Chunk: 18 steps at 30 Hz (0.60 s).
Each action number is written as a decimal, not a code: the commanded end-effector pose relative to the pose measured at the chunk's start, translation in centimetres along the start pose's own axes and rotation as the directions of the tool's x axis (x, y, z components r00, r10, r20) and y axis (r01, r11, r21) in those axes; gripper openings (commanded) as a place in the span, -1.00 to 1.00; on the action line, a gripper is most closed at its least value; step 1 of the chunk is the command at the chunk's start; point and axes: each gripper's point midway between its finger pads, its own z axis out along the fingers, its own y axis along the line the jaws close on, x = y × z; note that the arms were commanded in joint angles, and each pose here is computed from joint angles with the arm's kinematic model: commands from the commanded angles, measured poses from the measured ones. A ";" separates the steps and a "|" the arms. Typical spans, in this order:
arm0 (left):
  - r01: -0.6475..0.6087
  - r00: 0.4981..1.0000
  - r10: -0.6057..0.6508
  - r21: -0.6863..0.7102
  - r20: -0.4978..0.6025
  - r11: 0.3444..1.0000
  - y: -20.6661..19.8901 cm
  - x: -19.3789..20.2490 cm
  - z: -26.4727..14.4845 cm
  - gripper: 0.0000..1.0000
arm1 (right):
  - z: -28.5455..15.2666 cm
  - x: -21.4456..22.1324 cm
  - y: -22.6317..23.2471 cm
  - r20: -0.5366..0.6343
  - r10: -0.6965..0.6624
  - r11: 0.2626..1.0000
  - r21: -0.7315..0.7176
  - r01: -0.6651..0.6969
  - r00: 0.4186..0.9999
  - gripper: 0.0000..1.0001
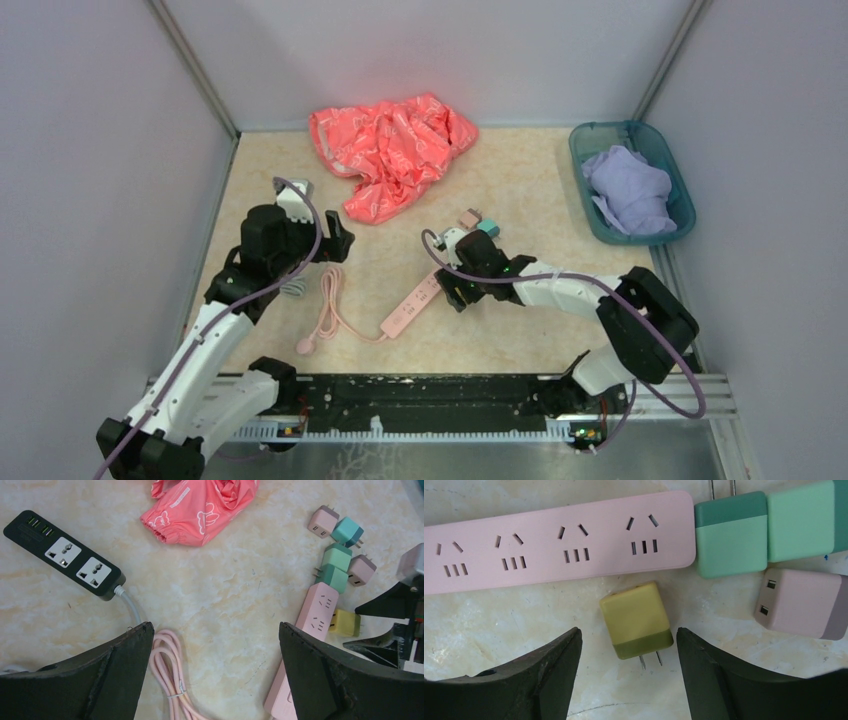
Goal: Insert the plug
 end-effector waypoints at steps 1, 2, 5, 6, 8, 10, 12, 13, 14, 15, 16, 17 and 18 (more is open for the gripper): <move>-0.019 0.999 0.016 0.064 0.036 0.998 -1.0 -0.7 -0.1 1.00 | 0.3 -2.1 1.1 0.034 -0.048 0.999 0.002 0.048 0.998 0.29; -0.016 0.999 0.013 0.076 0.032 0.997 -1.2 -0.6 -0.1 1.00 | 0.5 -2.1 1.3 0.031 -0.052 0.999 0.001 0.052 0.998 0.27; -0.003 1.000 0.002 0.108 0.009 0.994 -1.8 -0.1 0.2 1.00 | 0.8 -1.5 1.8 0.014 -0.060 0.998 0.001 0.060 0.998 0.23; -0.001 1.000 0.002 0.119 -0.001 0.993 -2.0 0.1 0.3 1.00 | 1.0 -1.4 2.0 0.008 -0.063 0.998 0.004 0.063 0.998 0.20; 0.002 1.000 0.000 0.135 -0.014 0.991 -2.2 0.3 0.4 1.00 | 1.1 -1.1 2.1 0.001 -0.071 0.997 0.016 0.071 0.997 0.13; 0.007 1.000 -0.003 0.149 -0.025 0.989 -2.5 0.6 0.5 1.00 | 1.2 -1.0 2.2 -0.001 -0.079 0.996 0.035 0.079 0.997 0.09; 0.011 0.999 -0.005 0.160 -0.038 0.987 -2.6 0.9 0.6 1.00 | 1.2 -1.0 2.0 0.004 -0.080 0.995 0.059 0.079 0.997 0.04; 0.015 0.999 -0.008 0.167 -0.044 0.986 -2.7 1.0 0.6 1.00 | 1.2 -1.1 1.9 0.011 -0.077 0.995 0.069 0.077 0.997 0.01; 0.017 0.999 -0.009 0.175 -0.050 0.985 -2.9 1.1 0.7 1.00 | 1.1 -1.1 1.8 0.015 -0.075 0.994 0.081 0.073 0.997 -0.03; 0.022 0.998 -0.012 0.183 -0.056 0.983 -3.0 1.2 0.8 1.00 | 1.1 -1.2 1.7 0.024 -0.073 0.993 0.090 0.070 0.997 -0.06; 0.024 0.998 -0.012 0.189 -0.065 0.982 -3.1 1.4 0.9 1.00 | 1.0 -1.3 1.6 0.036 -0.070 0.993 0.100 0.066 0.997 -0.11; 0.028 0.997 -0.015 0.196 -0.071 0.980 -3.2 1.5 0.9 1.00 | 0.8 -1.4 1.5 0.048 -0.067 0.992 0.106 0.061 0.997 -0.15; 0.030 0.997 -0.014 0.203 -0.077 0.979 -3.4 1.6 1.0 1.00 | 0.6 -1.7 1.4 0.063 -0.064 0.992 0.111 0.057 0.996 -0.18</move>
